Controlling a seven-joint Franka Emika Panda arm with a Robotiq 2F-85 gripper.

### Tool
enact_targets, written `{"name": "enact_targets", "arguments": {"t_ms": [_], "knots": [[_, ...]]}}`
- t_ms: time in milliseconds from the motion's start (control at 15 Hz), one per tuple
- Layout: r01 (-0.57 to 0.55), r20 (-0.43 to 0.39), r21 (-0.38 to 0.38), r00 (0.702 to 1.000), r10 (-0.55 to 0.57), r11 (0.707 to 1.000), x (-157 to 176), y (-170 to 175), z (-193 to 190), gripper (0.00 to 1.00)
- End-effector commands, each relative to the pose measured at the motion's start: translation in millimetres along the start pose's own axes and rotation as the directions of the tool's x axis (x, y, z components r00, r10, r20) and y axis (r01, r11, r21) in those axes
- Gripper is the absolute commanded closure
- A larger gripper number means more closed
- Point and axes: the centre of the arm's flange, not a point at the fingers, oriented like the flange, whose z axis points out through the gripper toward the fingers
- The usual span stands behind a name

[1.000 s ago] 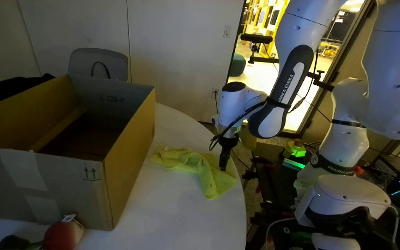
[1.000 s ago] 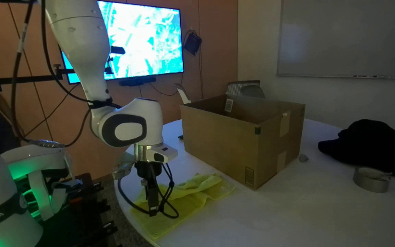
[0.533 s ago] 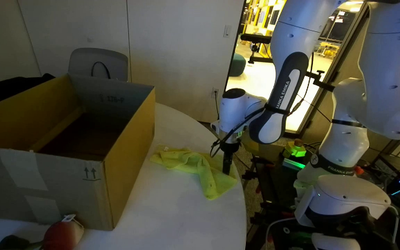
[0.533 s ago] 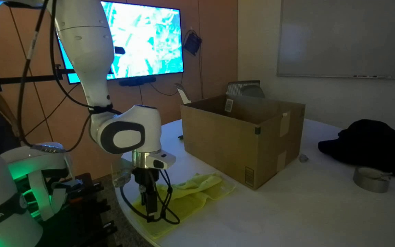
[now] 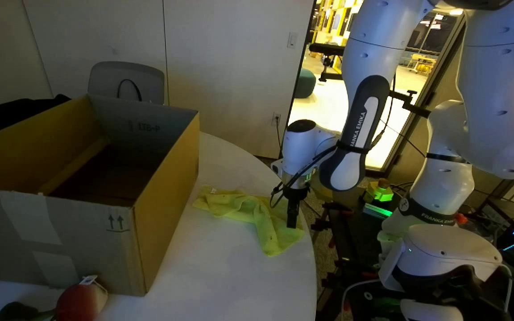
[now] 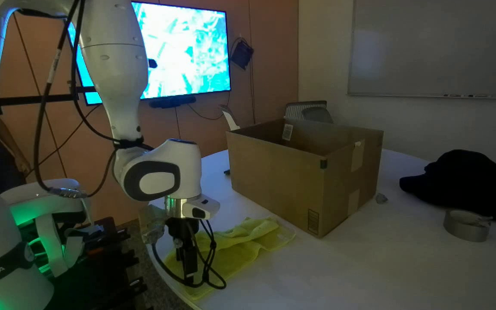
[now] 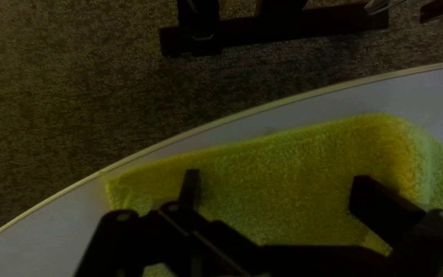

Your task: Pick up the marker and wrap it on the cloth, the pick up the cloth and put it in the box

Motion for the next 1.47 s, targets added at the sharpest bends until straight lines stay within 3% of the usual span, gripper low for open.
{"name": "enact_targets", "arguments": {"t_ms": [0,267,467,600,933,1200,1400], "knots": [[0.013,-0.011,0.019,1.000,-0.013,1.000,1.0,2.1,8.3,0.00],[0.022,-0.010,0.023,1.000,-0.021,1.000,1.2,1.5,7.3,0.01],[0.028,-0.010,0.026,1.000,-0.028,0.999,1.2,1.1,6.4,0.23],[0.032,-0.011,0.026,0.999,-0.031,0.999,1.6,0.9,5.9,0.47],[0.033,-0.015,0.023,0.999,-0.033,0.999,1.3,-0.7,2.7,0.85],[0.027,-0.018,0.012,0.999,-0.027,1.000,1.5,0.2,-7.6,0.93],[0.020,-0.021,-0.001,1.000,-0.020,1.000,1.2,2.7,-23.0,0.87]]}}
